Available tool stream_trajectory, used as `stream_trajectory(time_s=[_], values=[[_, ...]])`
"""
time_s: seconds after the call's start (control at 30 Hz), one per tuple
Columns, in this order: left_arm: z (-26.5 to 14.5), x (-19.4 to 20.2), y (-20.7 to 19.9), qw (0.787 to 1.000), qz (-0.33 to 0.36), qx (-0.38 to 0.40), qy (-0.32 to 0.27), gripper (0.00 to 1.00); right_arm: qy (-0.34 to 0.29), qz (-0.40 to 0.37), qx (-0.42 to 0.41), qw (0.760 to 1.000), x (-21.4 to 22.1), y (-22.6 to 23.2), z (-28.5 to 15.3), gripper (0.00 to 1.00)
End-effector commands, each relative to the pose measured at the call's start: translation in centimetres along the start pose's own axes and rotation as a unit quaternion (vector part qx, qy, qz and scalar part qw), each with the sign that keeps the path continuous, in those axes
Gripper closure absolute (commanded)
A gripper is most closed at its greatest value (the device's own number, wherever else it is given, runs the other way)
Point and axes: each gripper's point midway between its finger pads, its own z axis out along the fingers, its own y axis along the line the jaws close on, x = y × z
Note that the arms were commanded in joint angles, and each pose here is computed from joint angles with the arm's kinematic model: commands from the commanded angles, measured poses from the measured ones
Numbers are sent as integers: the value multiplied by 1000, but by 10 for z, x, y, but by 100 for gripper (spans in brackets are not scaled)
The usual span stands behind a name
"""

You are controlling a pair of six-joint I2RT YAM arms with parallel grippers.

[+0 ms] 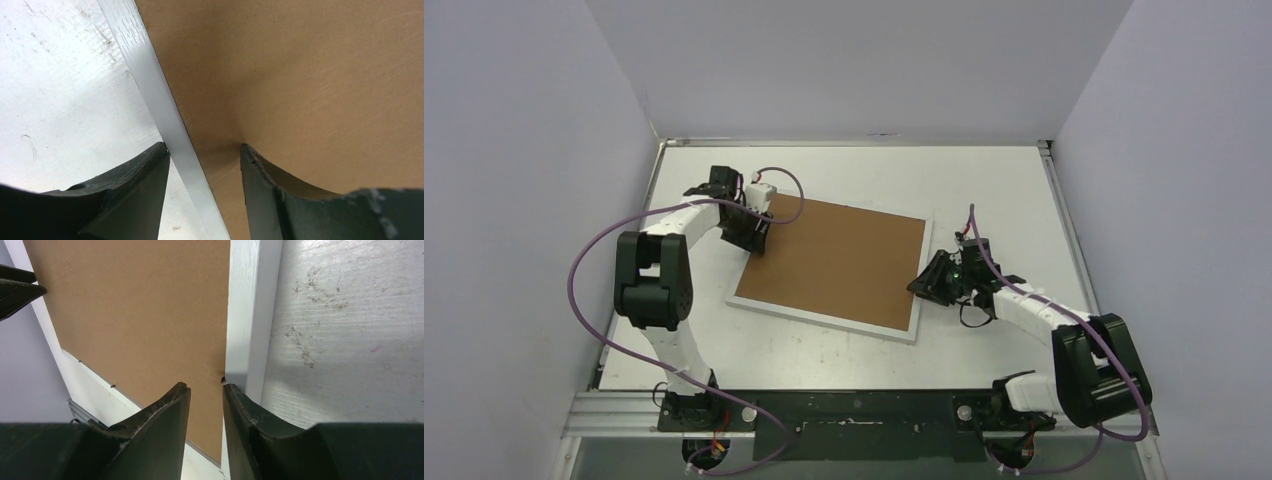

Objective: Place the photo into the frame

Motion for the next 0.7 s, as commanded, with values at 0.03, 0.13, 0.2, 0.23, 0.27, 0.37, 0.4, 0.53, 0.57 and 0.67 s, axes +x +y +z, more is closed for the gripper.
stream_trajectory(time_s=[0.03,0.13,0.2,0.23,0.27,0.37,0.4,0.53,0.57,0.67], values=[[7,-1,-5,1000,8,10,-7,50,15,5,11,1000,9,-6,6,68],[7,-3,-8,1000,10,14,-8,51,20,6,11,1000,12,-6,8,68],[7,-3,-10,1000,10,15,-8,51,20,6,11,1000,12,-5,9,68],[7,-3,-10,1000,11,16,-8,51,20,7,13,1000,12,-6,9,68],[7,-3,-11,1000,11,16,-8,52,19,7,14,1000,12,-7,9,68],[7,-4,-12,1000,12,20,-9,52,20,7,15,1000,12,-7,10,68],[7,-4,-13,1000,12,22,-9,52,20,7,16,1000,12,-8,11,68],[6,-5,-18,999,14,30,-9,54,20,8,17,1000,11,-8,14,68],[6,-5,-18,999,14,31,-10,54,21,7,17,1000,11,-7,15,68],[6,-6,-19,999,13,32,-11,54,21,5,17,1000,10,-5,17,68]])
